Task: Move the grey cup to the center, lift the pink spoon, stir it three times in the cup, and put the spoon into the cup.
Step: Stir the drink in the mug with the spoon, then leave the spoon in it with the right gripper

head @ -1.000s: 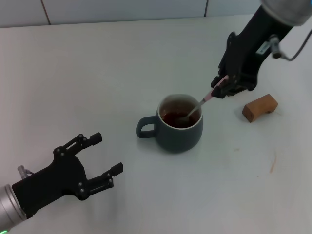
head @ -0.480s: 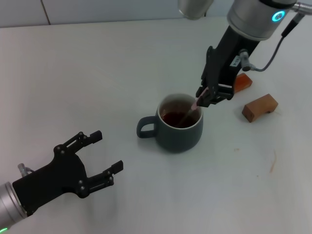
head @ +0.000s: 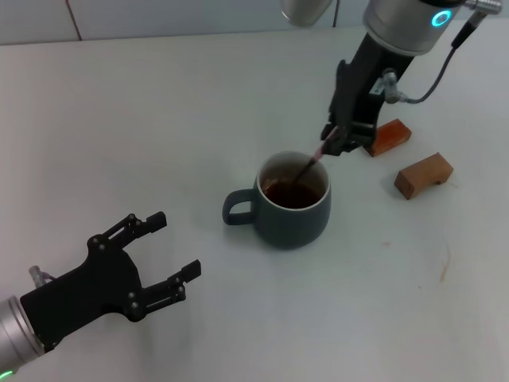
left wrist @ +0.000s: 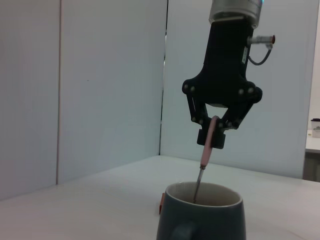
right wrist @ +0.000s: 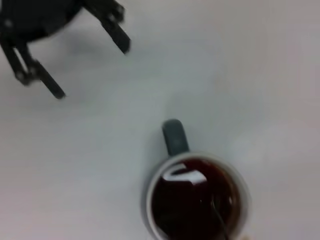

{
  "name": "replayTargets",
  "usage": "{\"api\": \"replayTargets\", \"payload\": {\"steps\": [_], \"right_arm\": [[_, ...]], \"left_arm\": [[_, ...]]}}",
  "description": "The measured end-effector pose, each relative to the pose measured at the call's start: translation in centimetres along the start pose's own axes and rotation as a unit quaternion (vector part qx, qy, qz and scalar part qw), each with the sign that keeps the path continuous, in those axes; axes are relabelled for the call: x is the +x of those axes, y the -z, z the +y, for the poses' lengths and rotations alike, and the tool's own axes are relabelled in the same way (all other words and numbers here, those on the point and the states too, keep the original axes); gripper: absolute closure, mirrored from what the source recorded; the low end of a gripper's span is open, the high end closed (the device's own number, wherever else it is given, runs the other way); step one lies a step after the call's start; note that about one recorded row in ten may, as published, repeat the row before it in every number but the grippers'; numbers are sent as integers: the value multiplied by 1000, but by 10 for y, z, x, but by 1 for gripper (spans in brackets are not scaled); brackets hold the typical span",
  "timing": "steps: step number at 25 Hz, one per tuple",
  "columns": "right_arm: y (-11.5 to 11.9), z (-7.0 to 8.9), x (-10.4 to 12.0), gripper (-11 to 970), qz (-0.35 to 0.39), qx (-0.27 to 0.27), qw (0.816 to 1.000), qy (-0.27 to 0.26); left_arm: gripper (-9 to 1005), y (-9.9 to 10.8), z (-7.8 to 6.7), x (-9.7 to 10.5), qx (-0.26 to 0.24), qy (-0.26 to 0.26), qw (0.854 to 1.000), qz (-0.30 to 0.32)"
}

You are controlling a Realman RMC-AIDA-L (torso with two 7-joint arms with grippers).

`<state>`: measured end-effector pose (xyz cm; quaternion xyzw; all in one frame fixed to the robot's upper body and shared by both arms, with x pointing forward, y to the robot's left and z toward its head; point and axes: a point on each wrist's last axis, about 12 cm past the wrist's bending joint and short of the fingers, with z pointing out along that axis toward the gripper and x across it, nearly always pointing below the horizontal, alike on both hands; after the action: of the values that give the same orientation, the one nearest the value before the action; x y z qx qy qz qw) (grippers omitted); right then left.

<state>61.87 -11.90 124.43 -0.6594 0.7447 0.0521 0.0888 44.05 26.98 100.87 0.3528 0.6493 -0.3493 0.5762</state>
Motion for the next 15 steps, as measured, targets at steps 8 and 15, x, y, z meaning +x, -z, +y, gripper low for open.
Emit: {"api": "replayTargets", "payload": {"steps": [8, 15], "right_arm": [[3, 7, 3, 848, 22, -29, 999, 1], [7, 11, -6, 842, -8, -44, 999, 24]], "left_arm": [[137, 0, 1, 0, -2, 1, 1000, -1], [137, 0, 1, 0, -4, 1, 1000, 0]]}}
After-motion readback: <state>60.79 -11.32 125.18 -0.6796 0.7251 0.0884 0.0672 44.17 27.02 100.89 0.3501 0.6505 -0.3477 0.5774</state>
